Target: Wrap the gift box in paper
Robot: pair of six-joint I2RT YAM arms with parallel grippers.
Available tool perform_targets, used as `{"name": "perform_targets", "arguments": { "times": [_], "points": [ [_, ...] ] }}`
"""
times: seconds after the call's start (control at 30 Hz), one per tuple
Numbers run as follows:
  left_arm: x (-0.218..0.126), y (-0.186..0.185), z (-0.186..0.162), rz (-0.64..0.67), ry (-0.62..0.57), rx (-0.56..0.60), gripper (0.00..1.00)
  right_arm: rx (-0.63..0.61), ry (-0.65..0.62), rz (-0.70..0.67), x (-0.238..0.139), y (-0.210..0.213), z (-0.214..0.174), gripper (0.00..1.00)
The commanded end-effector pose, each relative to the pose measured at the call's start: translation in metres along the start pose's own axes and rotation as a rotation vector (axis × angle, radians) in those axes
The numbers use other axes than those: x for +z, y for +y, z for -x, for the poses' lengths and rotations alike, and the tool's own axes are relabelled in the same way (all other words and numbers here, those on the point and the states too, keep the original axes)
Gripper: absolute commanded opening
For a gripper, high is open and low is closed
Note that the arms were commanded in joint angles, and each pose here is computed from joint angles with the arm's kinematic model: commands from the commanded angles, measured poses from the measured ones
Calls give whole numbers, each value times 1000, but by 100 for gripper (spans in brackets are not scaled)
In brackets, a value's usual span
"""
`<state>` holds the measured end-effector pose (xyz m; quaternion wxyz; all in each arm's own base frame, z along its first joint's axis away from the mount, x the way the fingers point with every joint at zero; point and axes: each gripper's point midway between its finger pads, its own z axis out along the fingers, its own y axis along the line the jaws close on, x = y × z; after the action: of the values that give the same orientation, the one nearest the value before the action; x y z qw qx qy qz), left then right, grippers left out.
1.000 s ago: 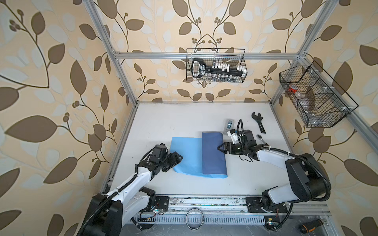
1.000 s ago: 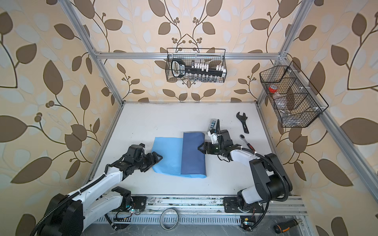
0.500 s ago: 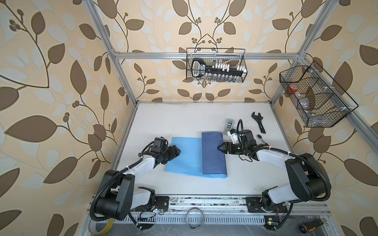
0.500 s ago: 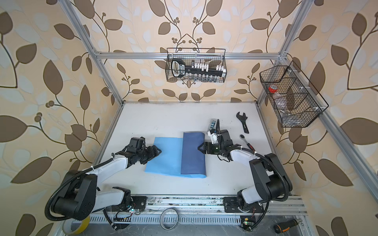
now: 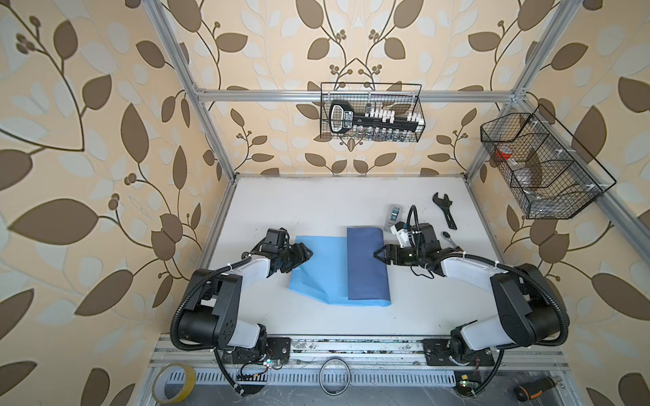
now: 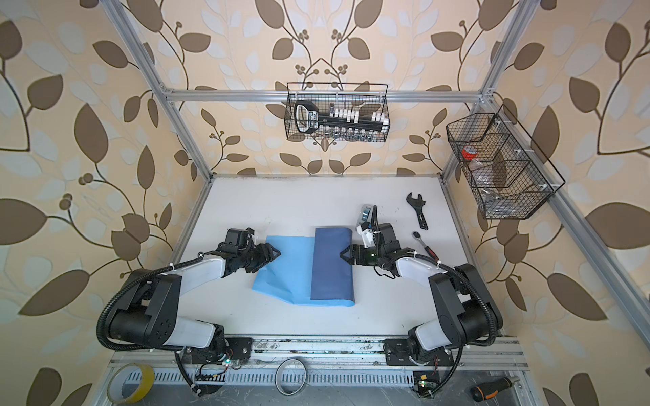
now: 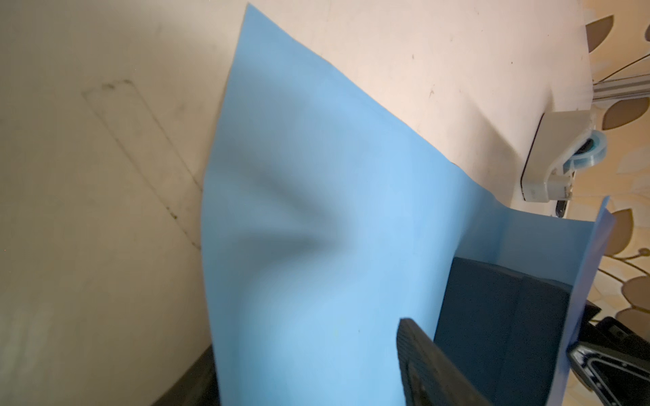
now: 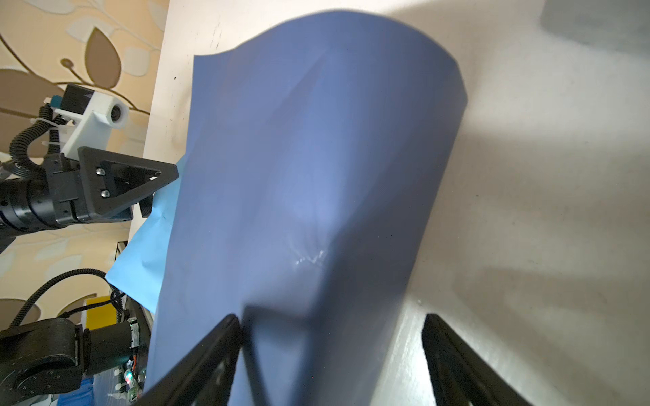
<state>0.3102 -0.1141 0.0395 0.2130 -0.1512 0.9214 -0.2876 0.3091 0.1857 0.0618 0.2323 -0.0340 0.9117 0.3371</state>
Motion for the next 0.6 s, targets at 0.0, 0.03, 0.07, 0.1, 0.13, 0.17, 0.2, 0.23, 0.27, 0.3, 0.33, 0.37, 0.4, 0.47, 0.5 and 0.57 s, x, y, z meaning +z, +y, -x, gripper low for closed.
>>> {"name": "perform_targets", "arguments": {
  "times": [0.0,0.03,0.07,0.1,0.13,0.17,0.2,0.23,0.27,0.3,0.33,0.37,0.4,0.47,0.5,0.57],
  "points": [
    [-3,8,4,37,-28,16,61,16,82,-77,6,-18,-25,81],
    [-4,10,5,50,-33,18,59,18,84,-79,7,-19,-26,81],
    [-3,13,4,66,-31,20,56,17,82,-78,7,-18,-25,81],
    [-2,15,5,77,-29,22,53,17,83,-77,7,-18,-25,81],
    [-1,17,4,86,-24,24,51,16,84,-79,7,-18,-25,81],
    [-1,19,4,95,-20,21,49,16,85,-81,7,-18,-25,81],
    [-1,19,5,95,-25,19,47,14,85,-81,7,-18,-25,81],
    [-1,19,5,95,-28,19,46,12,86,-81,7,-18,-25,81],
    [-1,21,5,99,-29,16,45,14,87,-83,7,-18,-25,81],
    [-1,22,5,103,-32,15,44,13,86,-83,7,-18,-25,81],
    [-1,23,5,108,-35,12,43,13,87,-82,7,-18,-25,81],
    [-1,25,5,111,-34,6,43,13,87,-83,7,-18,-25,81],
    [-2,27,4,114,-30,-4,43,12,87,-83,8,-18,-25,81],
    [-2,30,1,102,-19,-30,42,11,89,-83,8,-18,-25,81],
    [-2,31,0,91,-16,-44,42,11,88,-86,8,-19,-25,81],
    [-2,33,-3,73,-7,-74,41,13,89,-86,8,-19,-25,81]
  ]
}}
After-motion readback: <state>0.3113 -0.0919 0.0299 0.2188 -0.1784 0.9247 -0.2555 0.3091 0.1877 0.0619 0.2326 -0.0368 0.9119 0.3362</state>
